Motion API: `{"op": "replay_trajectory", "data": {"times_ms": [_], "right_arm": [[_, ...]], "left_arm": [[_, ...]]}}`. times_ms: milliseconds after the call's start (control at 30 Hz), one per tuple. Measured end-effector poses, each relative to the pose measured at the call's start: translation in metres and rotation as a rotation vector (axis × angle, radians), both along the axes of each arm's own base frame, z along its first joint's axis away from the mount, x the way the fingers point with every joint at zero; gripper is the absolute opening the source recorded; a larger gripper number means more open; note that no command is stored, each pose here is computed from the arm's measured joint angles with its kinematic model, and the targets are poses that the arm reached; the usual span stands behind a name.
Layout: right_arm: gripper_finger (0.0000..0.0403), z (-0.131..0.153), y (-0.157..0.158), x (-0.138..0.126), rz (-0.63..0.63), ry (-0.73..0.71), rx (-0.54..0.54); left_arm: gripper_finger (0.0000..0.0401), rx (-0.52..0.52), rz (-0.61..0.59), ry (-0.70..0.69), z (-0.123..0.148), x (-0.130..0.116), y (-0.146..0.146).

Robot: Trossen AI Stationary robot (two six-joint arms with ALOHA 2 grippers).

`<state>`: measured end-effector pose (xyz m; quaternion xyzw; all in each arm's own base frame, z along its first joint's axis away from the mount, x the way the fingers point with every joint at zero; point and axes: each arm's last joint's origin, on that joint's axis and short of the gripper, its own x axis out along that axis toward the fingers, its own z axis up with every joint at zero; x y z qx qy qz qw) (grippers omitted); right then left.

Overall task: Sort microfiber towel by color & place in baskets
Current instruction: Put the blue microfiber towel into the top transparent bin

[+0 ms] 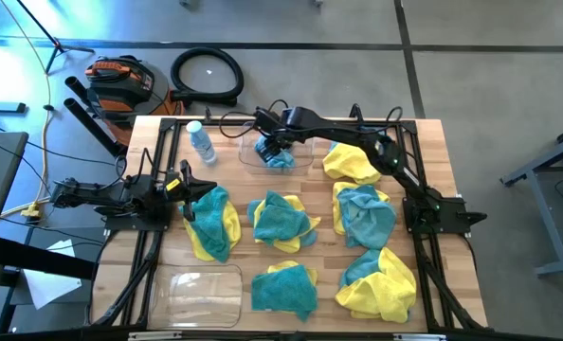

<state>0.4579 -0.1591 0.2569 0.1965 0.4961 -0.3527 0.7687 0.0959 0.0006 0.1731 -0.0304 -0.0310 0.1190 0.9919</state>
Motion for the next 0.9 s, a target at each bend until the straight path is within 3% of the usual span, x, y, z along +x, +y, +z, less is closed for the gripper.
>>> {"op": "replay_trajectory", "data": {"times_ms": [200, 433, 700, 900], "right_arm": [[0.0158, 0.030, 0.021, -0.017, 0.040, 0.059, -0.152], [0.0158, 0.038, 0.044, -0.043, 0.078, -0.026, -0.190], [0.0158, 0.027, 0.082, -0.115, 0.131, -0.266, -0.128], [0.0158, 0.030, 0.117, -0.178, 0.168, -0.401, -0.185]], "left_arm": [[0.0000, 0.000, 0.000, 0.000, 0.000, 0.000, 0.000], [0.0000, 0.000, 0.000, 0.000, 0.000, 0.000, 0.000], [0.0000, 0.000, 0.000, 0.000, 0.000, 0.000, 0.000], [0.0000, -0.002, 0.000, -0.001, 0.000, 0.000, 0.000]]}}
